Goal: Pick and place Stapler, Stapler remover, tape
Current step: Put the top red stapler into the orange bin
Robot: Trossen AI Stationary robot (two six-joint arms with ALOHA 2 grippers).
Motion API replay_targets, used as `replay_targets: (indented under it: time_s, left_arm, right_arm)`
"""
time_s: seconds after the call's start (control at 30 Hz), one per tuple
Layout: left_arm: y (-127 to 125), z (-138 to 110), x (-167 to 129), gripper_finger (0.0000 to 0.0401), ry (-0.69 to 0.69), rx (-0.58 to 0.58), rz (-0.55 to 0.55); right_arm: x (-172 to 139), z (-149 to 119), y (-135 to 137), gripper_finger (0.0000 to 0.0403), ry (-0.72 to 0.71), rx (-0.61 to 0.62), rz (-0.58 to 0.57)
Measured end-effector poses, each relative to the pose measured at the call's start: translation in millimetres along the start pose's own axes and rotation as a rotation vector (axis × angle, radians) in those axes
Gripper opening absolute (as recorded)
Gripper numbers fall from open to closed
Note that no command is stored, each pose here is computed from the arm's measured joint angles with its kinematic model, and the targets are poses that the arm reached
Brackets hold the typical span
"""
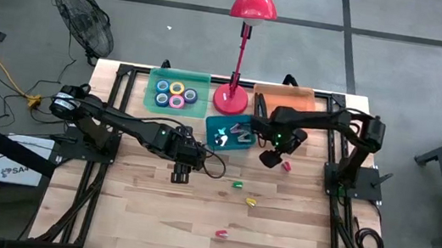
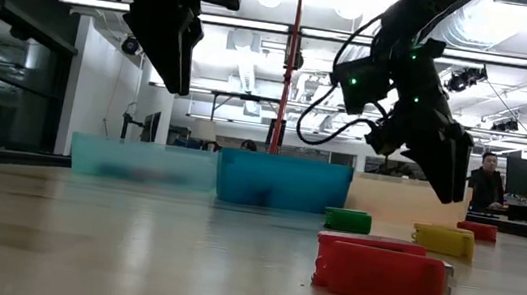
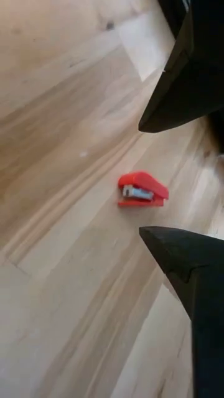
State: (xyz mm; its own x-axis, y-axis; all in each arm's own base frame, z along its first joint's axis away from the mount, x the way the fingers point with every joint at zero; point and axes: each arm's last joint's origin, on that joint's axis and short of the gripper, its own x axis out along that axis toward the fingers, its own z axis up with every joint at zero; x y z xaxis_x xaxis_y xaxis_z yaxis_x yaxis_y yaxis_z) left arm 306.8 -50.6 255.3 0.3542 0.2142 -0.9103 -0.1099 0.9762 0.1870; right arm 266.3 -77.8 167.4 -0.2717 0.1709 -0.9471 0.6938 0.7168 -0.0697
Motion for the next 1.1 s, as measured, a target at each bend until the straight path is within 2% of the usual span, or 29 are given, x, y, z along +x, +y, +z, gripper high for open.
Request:
replay_targets:
  time_s: [0.33, 0.63, 1.1]
  left_arm:
    - [0, 0, 0, 0.0217, 0.0, -0.007, 0.0]
    - [0, 0, 0, 0.0217, 0.0, -0.002, 0.0]
    - [0, 0, 0, 0.0217, 0.0, 0.004, 0.0]
  right_arm:
    - [1, -3, 4, 0.0252, -0.003, 0.002, -0.022]
    - [41, -15, 0, 0.0252, 0.065, 0.025, -0.007]
    - [43, -12, 11, 0.025, -0.042, -0.023, -0.01]
